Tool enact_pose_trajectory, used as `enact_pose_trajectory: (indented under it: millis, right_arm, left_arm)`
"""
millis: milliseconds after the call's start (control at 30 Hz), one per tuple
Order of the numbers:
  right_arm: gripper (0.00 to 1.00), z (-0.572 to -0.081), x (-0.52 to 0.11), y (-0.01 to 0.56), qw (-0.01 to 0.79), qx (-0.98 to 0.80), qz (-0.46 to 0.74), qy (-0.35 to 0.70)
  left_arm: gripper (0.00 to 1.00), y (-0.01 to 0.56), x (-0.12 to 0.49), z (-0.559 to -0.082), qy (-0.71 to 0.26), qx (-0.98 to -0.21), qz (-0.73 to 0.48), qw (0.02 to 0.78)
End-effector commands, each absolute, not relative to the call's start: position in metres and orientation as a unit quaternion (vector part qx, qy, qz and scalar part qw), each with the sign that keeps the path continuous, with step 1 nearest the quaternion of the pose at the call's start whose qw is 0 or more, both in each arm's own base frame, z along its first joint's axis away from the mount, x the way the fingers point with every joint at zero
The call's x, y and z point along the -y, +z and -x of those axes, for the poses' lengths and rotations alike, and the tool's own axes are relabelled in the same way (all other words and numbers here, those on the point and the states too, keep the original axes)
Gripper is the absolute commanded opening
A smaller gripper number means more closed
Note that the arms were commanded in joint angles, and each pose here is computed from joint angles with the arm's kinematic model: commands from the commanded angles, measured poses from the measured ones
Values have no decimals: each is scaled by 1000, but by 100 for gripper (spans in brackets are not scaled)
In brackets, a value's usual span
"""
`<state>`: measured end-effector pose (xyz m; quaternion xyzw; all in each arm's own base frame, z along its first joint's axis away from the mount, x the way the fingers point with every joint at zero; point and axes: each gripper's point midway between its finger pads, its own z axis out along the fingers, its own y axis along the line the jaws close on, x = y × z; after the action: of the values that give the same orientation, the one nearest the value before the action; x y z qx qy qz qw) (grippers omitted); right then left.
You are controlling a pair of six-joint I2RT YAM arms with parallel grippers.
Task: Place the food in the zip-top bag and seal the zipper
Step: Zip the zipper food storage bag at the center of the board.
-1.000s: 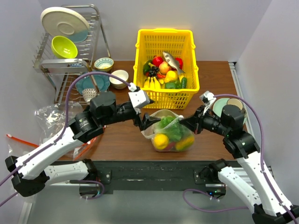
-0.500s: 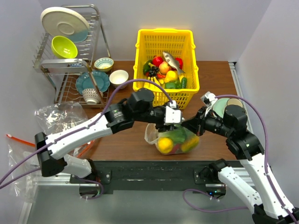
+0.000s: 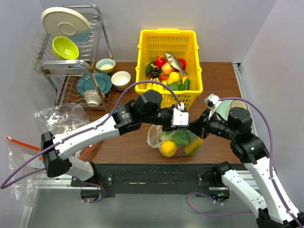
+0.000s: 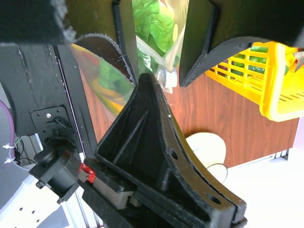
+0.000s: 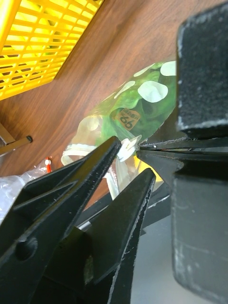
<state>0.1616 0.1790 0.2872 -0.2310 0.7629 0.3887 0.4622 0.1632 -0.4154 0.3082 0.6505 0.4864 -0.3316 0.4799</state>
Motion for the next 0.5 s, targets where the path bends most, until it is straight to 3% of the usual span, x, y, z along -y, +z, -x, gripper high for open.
enact_pose_trajectory:
  millis: [0, 133, 367, 467]
  right_arm:
    - [0, -157, -181, 316, 495, -730, 254, 398]
    - [0, -156, -181, 317, 495, -727, 256, 400]
    - [0, -155, -181, 317, 495, -728, 256, 399]
    - [0, -155, -180, 315, 495, -729, 256, 397]
  left_arm:
    - [43, 339, 425, -165, -339, -459, -639, 516]
    - [33, 338, 426, -170, -332, -466, -634, 519]
    - [0, 332, 429, -176, -323, -480, -635, 513]
    - [0, 333, 427, -178, -316, -484, -631, 517]
